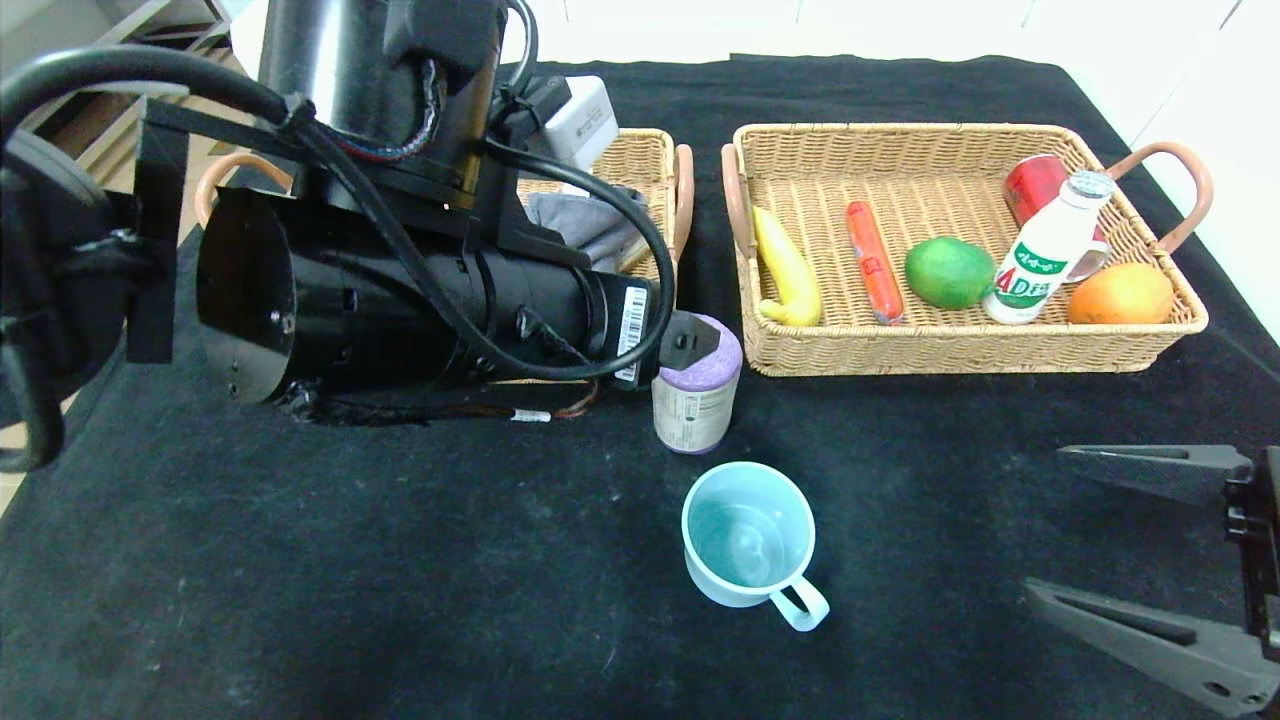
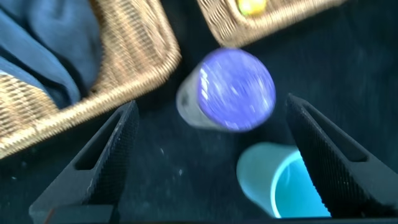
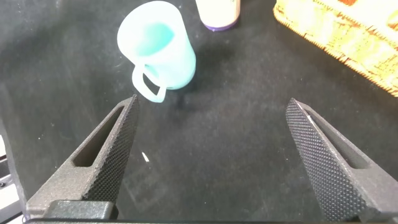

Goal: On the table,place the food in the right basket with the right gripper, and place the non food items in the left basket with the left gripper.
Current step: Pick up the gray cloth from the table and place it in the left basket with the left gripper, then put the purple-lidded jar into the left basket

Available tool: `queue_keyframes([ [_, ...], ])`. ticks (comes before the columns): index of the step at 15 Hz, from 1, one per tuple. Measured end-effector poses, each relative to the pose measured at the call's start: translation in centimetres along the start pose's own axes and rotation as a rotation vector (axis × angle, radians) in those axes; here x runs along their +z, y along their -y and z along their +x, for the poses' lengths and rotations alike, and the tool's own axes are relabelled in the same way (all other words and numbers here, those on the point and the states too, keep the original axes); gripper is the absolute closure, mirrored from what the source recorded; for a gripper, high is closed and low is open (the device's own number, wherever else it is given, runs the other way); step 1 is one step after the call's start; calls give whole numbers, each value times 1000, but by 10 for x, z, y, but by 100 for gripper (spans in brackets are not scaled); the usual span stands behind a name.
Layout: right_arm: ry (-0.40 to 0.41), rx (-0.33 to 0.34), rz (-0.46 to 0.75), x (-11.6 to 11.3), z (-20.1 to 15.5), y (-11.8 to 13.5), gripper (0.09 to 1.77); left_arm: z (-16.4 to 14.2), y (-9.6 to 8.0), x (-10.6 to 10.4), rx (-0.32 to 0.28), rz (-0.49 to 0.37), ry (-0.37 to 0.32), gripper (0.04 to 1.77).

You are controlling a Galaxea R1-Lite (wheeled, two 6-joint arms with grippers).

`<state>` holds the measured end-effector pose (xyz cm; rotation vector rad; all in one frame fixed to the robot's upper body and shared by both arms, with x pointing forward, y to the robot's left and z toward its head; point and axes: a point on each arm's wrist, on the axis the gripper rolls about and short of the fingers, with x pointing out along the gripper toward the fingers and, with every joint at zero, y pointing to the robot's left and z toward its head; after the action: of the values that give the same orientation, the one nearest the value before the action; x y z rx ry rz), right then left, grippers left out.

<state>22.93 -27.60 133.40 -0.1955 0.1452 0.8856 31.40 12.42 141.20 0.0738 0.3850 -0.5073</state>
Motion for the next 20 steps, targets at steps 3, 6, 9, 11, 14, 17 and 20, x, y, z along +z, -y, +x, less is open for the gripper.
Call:
queue_keyframes([
  [3, 9, -1, -6, 1, -3, -2, 15, 0, 6, -5, -13, 50, -17, 12],
  [6, 14, -2, -9, 2, -4, -2, 15, 4, 8, -6, -22, 85, -25, 11],
  [9, 18, -3, -11, 2, -5, -3, 15, 13, 10, -8, -22, 91, -36, 11],
  [11, 19, -4, -11, 2, -6, -3, 15, 20, 11, -10, -19, 93, -44, 11],
  [14, 19, -4, -11, 2, -6, -3, 15, 29, 12, -8, -16, 91, -45, 10],
  [17, 19, -4, -12, 2, -6, -3, 15, 38, 13, -9, -14, 90, -51, 10],
  [20, 20, -4, -12, 2, -6, -3, 15, 45, 14, -10, -12, 91, -58, 10],
])
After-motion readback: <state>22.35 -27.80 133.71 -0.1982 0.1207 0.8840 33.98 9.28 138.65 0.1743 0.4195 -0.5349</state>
